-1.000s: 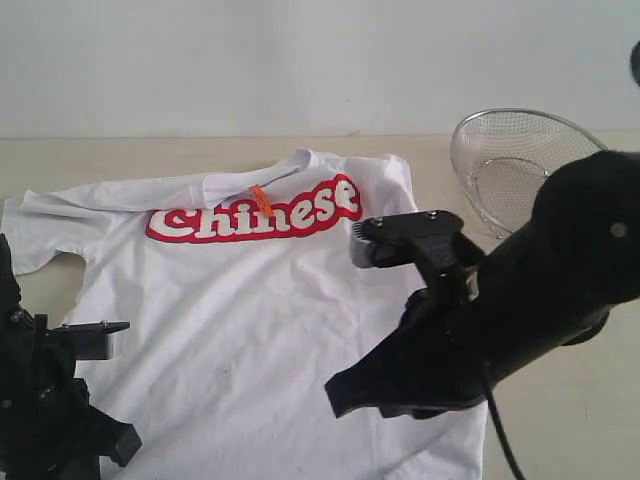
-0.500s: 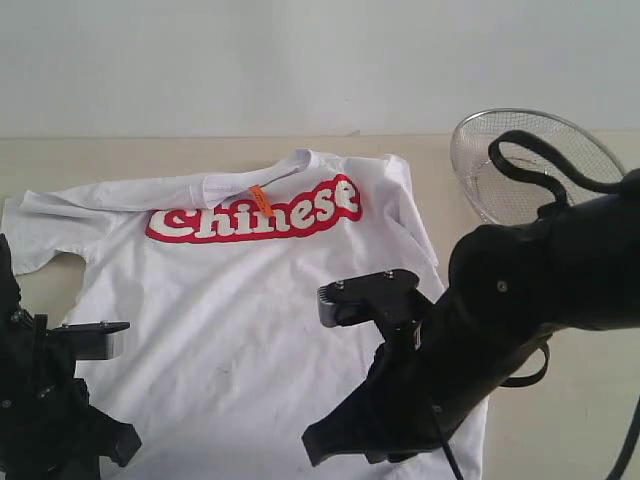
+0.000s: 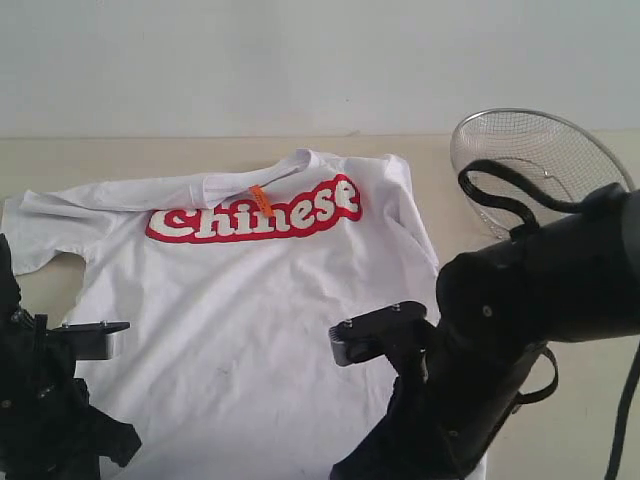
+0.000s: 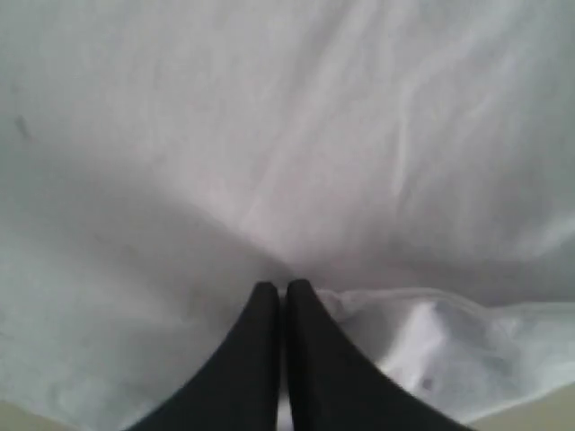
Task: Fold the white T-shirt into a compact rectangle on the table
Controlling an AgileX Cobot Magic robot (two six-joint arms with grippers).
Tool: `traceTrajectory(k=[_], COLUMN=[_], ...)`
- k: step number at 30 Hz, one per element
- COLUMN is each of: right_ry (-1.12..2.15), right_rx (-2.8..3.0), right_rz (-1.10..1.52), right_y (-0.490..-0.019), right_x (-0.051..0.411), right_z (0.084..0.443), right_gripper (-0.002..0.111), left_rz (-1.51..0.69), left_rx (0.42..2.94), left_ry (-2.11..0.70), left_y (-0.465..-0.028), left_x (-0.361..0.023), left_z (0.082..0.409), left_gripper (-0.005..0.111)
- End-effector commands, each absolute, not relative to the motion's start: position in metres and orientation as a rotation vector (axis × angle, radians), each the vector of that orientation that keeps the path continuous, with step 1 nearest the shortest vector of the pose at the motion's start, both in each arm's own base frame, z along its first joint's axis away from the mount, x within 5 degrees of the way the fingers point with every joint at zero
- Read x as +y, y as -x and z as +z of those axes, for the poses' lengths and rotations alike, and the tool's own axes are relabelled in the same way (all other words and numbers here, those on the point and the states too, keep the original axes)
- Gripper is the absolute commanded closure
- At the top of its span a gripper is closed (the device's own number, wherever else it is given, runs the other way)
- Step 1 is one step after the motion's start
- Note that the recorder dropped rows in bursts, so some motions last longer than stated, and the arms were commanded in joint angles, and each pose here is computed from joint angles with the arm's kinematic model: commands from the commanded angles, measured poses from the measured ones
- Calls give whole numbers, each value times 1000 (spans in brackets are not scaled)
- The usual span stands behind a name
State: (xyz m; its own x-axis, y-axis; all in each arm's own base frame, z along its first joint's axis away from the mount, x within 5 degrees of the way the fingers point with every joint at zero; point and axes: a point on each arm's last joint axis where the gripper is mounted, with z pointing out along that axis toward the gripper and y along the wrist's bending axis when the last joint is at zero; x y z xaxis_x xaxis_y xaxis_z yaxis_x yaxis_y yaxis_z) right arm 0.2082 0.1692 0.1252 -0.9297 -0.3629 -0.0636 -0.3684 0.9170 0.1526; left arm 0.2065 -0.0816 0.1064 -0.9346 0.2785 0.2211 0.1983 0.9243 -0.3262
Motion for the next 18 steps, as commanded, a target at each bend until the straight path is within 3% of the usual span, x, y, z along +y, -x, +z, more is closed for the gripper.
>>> traceTrajectory(k=[1,12,18], right_ry=[625,525,409], right_rx=[3115,3091,3017], right_rz=[-26,-348,-257], right_y=[-204,-184,-186], right_x=[151,113,105], right_z=[127,142,165], right_gripper=[108,108,108], left_rz=[388,389,389], left_rx=[-2821,-2819,-2819], left_ry=[379,379,379], left_y=[-206,-206,-206], left_x=[-78,-78,-78], left_z=[102,102,102], left_gripper=[102,102,102])
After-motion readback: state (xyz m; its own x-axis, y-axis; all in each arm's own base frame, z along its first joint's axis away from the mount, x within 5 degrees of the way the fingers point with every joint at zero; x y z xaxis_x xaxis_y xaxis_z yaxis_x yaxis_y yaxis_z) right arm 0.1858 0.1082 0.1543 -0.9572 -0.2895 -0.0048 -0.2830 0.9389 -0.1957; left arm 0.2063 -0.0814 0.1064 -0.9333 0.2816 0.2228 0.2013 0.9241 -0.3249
